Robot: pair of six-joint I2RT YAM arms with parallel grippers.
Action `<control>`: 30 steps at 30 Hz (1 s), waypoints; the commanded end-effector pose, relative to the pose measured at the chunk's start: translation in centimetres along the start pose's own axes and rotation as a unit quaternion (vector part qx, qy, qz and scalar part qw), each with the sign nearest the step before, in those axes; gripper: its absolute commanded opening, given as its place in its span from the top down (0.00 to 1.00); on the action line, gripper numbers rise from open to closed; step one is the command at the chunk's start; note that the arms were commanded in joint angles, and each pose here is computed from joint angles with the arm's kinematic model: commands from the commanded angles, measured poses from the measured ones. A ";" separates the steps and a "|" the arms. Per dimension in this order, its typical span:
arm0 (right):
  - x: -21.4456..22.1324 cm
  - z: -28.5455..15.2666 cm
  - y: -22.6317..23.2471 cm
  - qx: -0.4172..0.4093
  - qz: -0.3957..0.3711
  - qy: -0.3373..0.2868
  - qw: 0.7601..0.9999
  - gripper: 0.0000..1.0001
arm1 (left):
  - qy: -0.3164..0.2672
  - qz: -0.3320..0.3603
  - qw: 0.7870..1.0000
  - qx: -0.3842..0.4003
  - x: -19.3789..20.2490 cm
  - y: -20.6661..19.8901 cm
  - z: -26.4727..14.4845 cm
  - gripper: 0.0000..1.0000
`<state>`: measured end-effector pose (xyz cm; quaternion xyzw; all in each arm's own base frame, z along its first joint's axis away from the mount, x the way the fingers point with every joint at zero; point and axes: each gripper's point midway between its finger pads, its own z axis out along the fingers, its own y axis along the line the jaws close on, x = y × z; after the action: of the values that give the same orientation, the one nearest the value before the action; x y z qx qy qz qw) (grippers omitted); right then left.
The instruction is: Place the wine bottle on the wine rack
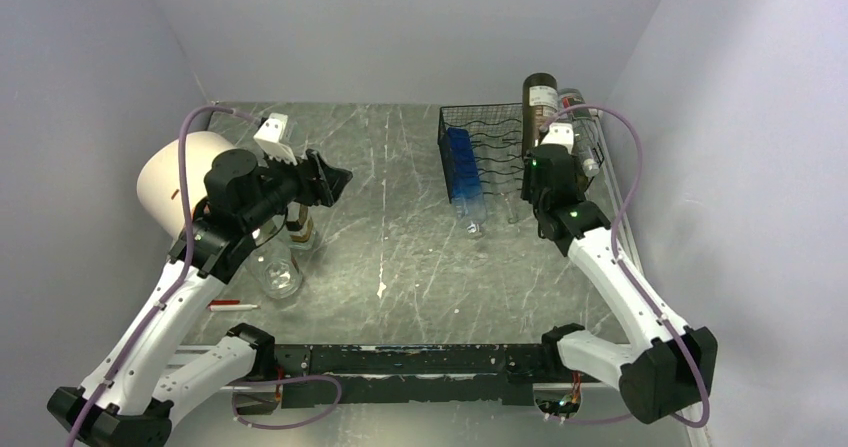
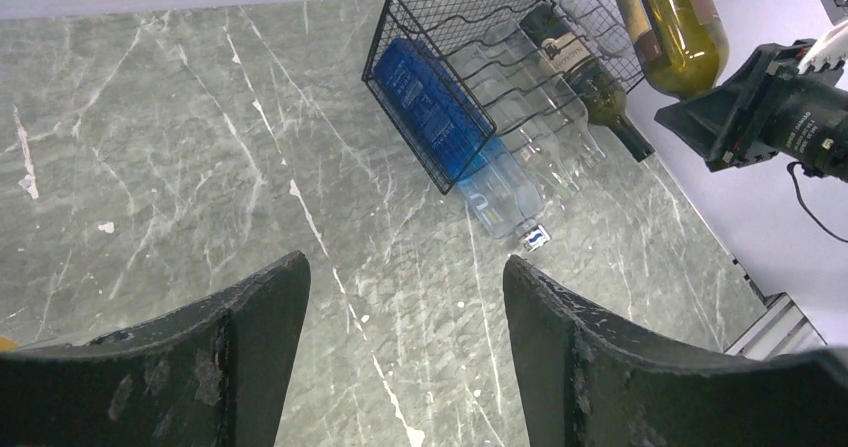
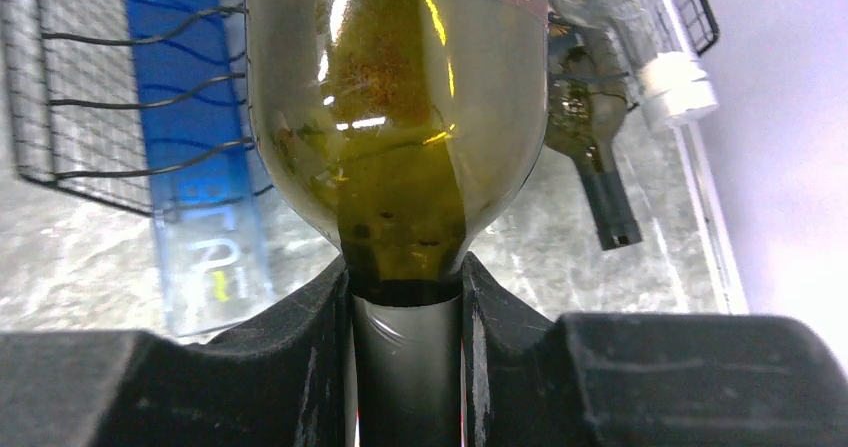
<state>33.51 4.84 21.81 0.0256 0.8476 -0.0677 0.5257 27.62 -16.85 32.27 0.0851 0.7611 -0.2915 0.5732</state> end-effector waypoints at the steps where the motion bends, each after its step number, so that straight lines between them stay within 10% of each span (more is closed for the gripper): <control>1: -2.8 1.2 -1.7 0.015 -0.005 -0.028 0.999 1.00 | 0.004 0.006 1.000 0.015 0.1 -0.3 0.4 0.25; 26: -1.0 10.1 -4.0 -0.064 -0.045 0.046 0.996 1.00 | 0.022 0.001 1.000 0.013 0.3 -0.4 0.4 0.26; 30: -0.2 10.7 -4.7 -0.042 -0.047 0.060 0.996 0.84 | 0.023 0.001 1.000 0.014 0.2 -0.4 0.6 0.26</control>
<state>39.24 -0.62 13.57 -0.0323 0.9167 -0.0388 0.3964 27.81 -17.43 30.25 0.0927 0.7834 -0.2915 0.5410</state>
